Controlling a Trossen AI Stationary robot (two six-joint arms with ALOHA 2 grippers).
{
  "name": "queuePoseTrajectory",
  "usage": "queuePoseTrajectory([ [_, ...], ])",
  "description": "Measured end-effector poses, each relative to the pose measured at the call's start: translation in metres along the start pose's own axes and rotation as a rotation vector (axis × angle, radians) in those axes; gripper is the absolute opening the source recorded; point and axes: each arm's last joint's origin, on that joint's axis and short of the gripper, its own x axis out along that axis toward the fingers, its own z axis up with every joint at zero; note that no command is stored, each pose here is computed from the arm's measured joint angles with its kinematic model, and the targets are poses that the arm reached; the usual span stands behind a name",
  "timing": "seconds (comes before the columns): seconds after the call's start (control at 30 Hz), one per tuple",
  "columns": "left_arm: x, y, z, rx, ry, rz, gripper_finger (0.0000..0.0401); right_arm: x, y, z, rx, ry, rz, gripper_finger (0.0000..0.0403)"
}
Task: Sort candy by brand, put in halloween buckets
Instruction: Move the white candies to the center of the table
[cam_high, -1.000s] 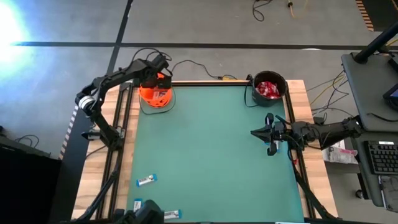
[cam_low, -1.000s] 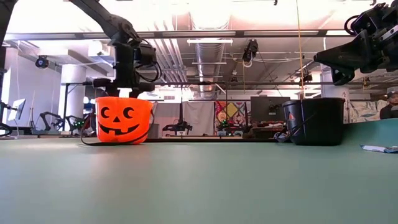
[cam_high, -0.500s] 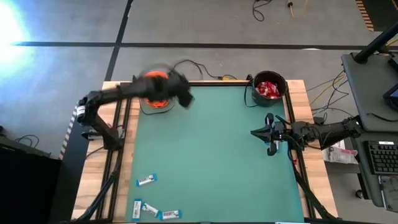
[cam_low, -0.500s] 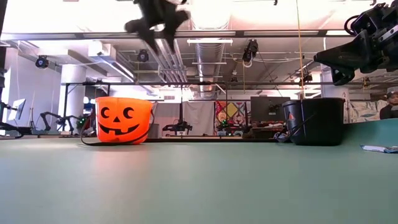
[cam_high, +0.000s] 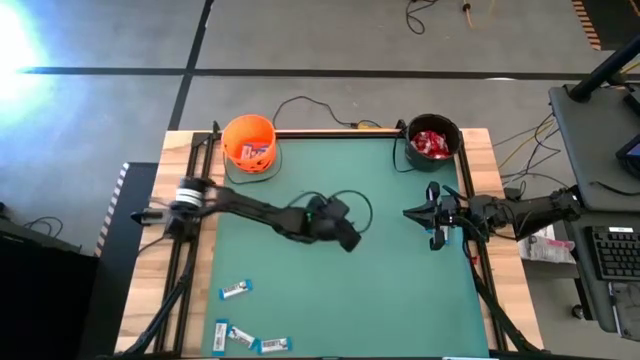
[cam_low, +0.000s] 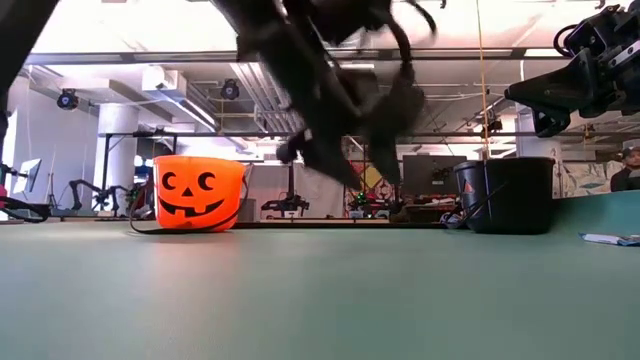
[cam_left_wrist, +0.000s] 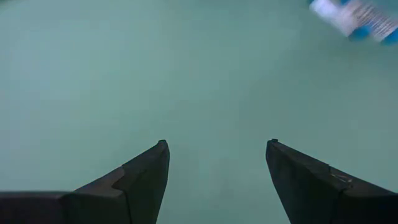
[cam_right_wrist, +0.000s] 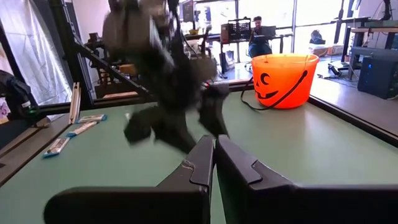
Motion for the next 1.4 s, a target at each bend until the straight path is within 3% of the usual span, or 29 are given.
queuePoseTrajectory([
  [0.23, 0.023, -0.016, -0.034, 0.027, 0.123, 0.011, 0.0237, 0.000, 0.000, 0.000, 0.000, 0.000, 0.000, 0.0009],
  [0.33, 0.021, -0.009, -0.046, 0.045, 0.204, 0.087, 0.0233, 0.000, 0.000, 0.000, 0.000, 0.000, 0.001, 0.0009],
  [0.57, -0.006, 0.008, -0.068, 0.097, 0.342, 0.316, 0.0233, 0.000, 0.000, 0.000, 0.000, 0.000, 0.001, 0.0009],
  [0.9, -0.048, 0.024, -0.080, 0.182, 0.503, 0.512, 0.0232, 0.000, 0.000, 0.000, 0.000, 0.000, 0.001, 0.0009],
  [1.03, -0.061, 0.012, -0.060, 0.127, 0.342, 0.374, 0.0232, 0.000, 0.000, 0.000, 0.000, 0.001, 0.001, 0.0009],
  [1.2, -0.049, -0.039, -0.026, 0.072, -0.019, -0.065, 0.0232, 0.000, 0.000, 0.000, -0.021, -0.001, 0.001, 0.0009],
  [1.3, -0.033, -0.063, -0.012, 0.020, -0.242, -0.253, 0.0232, 0.000, 0.000, 0.004, -0.216, -0.040, -0.005, 0.0009],
  [1.4, -0.005, -0.072, -0.021, 0.038, -0.362, -0.300, 0.0232, 0.000, 0.000, 0.006, -0.369, -0.041, -0.006, 0.0009],
])
